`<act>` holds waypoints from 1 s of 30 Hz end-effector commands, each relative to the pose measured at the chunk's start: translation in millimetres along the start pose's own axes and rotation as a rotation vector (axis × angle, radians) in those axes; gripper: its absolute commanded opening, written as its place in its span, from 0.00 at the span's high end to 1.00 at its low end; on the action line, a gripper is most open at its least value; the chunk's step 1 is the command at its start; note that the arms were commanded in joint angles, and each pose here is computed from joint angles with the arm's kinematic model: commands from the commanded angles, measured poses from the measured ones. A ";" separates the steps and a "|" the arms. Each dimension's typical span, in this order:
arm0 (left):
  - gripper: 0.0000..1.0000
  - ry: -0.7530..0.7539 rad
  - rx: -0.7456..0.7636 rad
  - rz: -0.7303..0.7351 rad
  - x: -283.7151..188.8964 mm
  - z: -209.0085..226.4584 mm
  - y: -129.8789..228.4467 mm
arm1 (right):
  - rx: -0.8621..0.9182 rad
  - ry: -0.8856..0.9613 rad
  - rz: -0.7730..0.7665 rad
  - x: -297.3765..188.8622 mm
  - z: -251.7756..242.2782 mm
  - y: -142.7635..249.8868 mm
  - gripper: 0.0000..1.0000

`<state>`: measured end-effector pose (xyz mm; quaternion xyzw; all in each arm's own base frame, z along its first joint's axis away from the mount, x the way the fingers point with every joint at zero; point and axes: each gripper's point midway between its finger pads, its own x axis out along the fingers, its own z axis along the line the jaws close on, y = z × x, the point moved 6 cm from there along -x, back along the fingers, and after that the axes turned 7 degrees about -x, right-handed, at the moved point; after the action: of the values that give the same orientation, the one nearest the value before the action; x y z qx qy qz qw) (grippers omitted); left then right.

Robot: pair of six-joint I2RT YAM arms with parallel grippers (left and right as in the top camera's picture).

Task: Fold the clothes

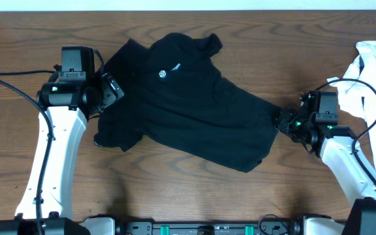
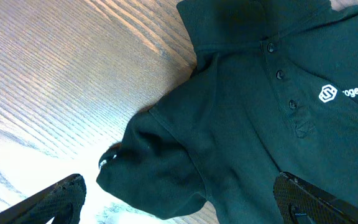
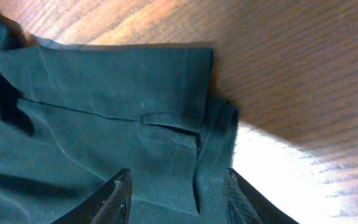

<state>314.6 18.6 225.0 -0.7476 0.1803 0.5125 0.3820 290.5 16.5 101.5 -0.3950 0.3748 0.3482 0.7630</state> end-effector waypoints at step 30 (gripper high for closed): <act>0.02 -0.009 -0.014 -0.009 -1.6 2.5 -0.8 | -0.025 -0.099 0.105 50.6 12.8 14.9 0.59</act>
<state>314.6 18.6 225.0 -0.7476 0.1803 0.5125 0.3820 309.2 41.3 61.8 -0.3703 0.3547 0.3990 0.7602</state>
